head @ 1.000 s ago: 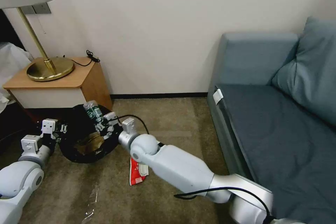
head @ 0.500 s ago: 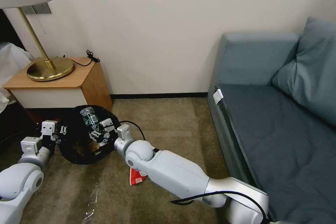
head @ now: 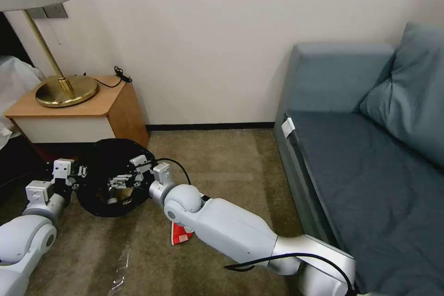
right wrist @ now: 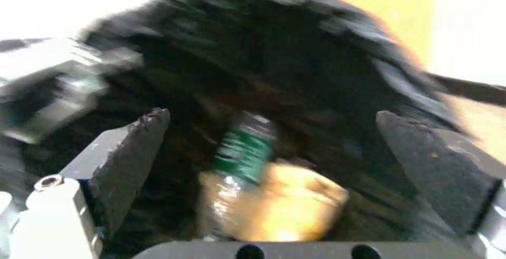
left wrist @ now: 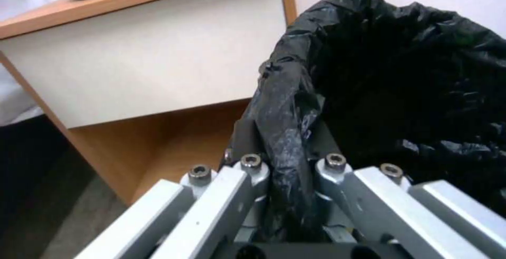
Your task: Pick up the trash bin, then pick up the garbage on the floor and place it into the trash bin.
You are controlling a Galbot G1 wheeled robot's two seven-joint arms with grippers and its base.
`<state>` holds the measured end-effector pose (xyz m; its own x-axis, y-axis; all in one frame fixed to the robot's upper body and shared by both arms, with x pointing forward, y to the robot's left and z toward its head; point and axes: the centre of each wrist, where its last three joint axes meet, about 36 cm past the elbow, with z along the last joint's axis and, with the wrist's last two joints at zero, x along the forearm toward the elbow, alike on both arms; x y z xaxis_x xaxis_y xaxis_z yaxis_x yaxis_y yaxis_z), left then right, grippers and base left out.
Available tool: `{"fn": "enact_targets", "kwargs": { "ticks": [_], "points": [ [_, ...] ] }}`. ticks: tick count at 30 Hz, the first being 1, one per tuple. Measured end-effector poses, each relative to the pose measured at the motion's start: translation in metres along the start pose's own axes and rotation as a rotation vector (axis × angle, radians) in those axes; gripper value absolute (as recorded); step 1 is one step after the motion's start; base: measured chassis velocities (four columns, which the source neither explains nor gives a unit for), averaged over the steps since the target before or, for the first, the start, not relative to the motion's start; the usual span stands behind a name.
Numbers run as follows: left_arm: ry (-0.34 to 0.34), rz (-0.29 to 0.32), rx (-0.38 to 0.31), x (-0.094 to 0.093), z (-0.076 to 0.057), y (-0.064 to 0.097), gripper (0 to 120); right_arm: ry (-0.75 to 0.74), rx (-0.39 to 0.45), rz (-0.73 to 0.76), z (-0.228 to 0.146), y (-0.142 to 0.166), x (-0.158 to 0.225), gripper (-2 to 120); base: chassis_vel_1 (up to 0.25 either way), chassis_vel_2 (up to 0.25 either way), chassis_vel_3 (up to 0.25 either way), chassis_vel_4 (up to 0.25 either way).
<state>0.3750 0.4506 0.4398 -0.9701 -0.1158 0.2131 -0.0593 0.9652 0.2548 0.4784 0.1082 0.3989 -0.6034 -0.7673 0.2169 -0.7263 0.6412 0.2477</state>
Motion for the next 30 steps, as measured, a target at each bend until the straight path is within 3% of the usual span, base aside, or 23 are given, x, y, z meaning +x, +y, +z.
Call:
{"fn": "enact_targets", "kwargs": {
  "ticks": [5,14,19,21,30],
  "points": [
    [0.002,-0.004,-0.010,0.002,0.003,0.003,4,0.085,0.029,0.178,0.027,-0.040,0.014,100,0.000,0.000,0.000,0.000],
    [-0.007,-0.010,0.000,0.004,0.002,0.002,4,0.200,0.051,0.325,0.070,-0.081,0.029,100,0.000,0.000,0.000,0.000],
    [-0.027,-0.017,0.007,0.008,-0.004,0.002,4,0.238,0.040,0.351,0.090,-0.090,0.028,100,0.000,0.000,0.000,0.000],
    [-0.053,-0.013,0.009,0.018,-0.012,-0.003,4,0.285,0.045,0.339,0.128,-0.091,0.032,100,0.000,0.000,0.000,0.000],
    [-0.065,-0.012,0.019,0.034,-0.009,-0.014,4,0.335,0.040,0.284,0.180,-0.071,0.037,100,0.000,0.000,0.000,0.000]
  ]
}}
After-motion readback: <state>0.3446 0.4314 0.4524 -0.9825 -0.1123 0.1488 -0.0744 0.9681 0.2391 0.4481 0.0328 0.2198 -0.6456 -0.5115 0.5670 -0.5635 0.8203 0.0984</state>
